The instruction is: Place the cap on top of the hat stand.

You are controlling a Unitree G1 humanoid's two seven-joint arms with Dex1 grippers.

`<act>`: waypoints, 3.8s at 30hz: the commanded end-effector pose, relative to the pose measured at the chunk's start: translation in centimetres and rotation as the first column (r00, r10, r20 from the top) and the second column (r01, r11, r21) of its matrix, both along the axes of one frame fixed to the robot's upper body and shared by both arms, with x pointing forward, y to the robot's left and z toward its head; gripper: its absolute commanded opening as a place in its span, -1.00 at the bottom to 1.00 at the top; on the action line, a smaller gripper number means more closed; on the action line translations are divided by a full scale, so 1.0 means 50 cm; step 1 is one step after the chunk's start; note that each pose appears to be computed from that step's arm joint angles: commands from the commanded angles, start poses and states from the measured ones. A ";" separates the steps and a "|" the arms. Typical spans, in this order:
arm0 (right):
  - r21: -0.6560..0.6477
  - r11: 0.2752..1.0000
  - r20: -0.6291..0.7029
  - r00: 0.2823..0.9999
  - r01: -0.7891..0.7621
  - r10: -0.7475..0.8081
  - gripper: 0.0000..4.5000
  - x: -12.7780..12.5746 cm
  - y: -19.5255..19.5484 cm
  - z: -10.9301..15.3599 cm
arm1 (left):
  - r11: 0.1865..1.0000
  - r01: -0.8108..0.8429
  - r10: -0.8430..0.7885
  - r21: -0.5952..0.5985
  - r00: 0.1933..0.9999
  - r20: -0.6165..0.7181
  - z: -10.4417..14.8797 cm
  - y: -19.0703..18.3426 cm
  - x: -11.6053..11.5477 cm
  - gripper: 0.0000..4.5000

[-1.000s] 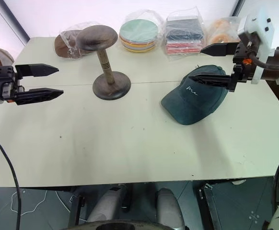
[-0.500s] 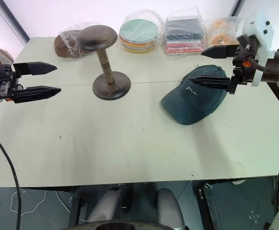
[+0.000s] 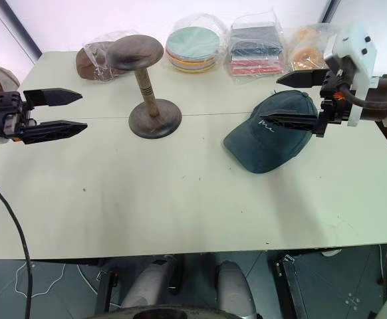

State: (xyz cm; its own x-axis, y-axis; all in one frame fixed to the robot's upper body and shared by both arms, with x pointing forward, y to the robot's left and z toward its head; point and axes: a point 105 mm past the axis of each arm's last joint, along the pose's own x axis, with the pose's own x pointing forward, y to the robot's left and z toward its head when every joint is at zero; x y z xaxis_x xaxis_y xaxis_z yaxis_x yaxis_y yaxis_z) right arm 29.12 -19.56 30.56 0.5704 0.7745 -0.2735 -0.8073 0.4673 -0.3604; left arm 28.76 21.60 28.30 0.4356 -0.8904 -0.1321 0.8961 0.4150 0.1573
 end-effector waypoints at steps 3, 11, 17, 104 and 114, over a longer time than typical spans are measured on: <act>-0.069 0.996 0.103 0.994 0.052 -0.044 0.96 -0.006 -0.008 0.008 | 1.000 0.027 -0.027 0.008 0.999 0.036 0.008 -0.025 0.002 1.00; -0.154 0.970 0.200 0.968 0.186 -0.154 0.96 -0.002 -0.006 -0.072 | 0.997 0.074 -0.074 -0.022 0.997 0.003 -0.011 -0.063 0.001 1.00; -0.165 0.945 0.236 0.942 0.283 -0.241 0.96 -0.025 0.012 -0.147 | 0.995 0.095 -0.096 -0.032 0.995 -0.019 -0.027 -0.077 0.011 1.00; -0.369 0.266 0.647 0.451 0.891 -0.615 0.96 0.019 -0.023 -0.469 | 0.998 0.057 -0.056 0.036 0.998 -0.024 -0.011 -0.071 -0.014 1.00; -0.367 0.266 0.665 0.451 0.891 -0.595 0.96 0.019 -0.024 -0.463 | 0.998 0.055 -0.055 0.026 0.998 -0.016 -0.008 -0.074 -0.011 1.00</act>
